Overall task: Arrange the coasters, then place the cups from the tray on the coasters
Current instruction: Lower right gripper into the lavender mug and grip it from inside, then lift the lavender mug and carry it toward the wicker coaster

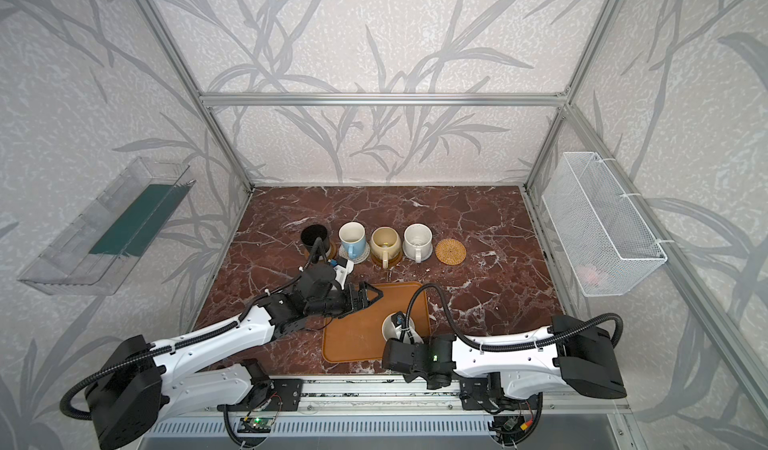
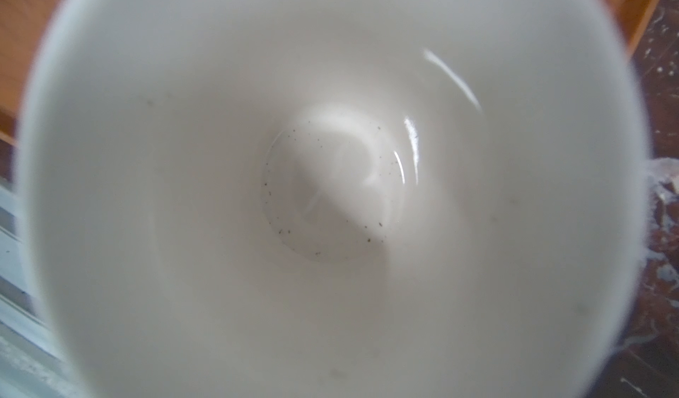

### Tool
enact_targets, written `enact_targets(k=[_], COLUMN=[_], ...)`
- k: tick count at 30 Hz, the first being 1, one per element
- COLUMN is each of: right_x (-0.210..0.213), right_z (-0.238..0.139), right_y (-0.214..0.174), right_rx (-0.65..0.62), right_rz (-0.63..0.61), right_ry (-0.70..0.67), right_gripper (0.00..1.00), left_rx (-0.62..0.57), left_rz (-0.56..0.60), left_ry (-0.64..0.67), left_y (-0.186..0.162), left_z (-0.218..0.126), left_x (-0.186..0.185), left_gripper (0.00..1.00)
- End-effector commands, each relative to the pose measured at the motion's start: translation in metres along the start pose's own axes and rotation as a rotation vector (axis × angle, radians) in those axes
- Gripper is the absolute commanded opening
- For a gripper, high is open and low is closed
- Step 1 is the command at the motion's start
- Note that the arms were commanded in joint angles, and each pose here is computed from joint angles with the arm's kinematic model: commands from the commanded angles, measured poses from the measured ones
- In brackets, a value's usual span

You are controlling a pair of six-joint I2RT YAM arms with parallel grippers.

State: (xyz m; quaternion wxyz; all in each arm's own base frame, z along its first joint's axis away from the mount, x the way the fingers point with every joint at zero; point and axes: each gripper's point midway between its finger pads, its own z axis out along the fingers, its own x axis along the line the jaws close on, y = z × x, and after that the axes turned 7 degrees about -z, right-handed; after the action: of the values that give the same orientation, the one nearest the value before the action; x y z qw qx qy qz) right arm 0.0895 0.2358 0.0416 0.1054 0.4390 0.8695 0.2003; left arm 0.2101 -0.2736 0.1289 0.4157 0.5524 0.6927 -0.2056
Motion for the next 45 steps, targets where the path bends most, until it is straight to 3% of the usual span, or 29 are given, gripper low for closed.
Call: enact_targets(k=[1, 19, 40, 45], right_x=[0.002, 0.002, -0.054, -0.072], right_z=[-0.005, -0.022, -0.039, -0.045], right_y=[0.01, 0.029, 0.056, 0.065], right_rx=[-0.031, -0.122, -0.167, -0.165], right_rz=[-0.008, 0.047, 0.191, 0.234], right_ry=[-0.007, 0.012, -0.108, -0.128], right_gripper=[0.04, 0.0, 0.0, 0.0], left_rx=[-0.012, -0.04, -0.116, -0.149], left_rz=[-0.004, 0.009, -0.025, -0.001], left_ry=[-0.009, -0.016, -0.152, -0.094], left_y=[0.001, 0.008, 0.035, 0.044], left_z=[0.001, -0.003, 0.003, 0.007], left_x=[0.0, -0.009, -0.056, -0.057], left_gripper=[0.96, 0.96, 0.97, 0.97])
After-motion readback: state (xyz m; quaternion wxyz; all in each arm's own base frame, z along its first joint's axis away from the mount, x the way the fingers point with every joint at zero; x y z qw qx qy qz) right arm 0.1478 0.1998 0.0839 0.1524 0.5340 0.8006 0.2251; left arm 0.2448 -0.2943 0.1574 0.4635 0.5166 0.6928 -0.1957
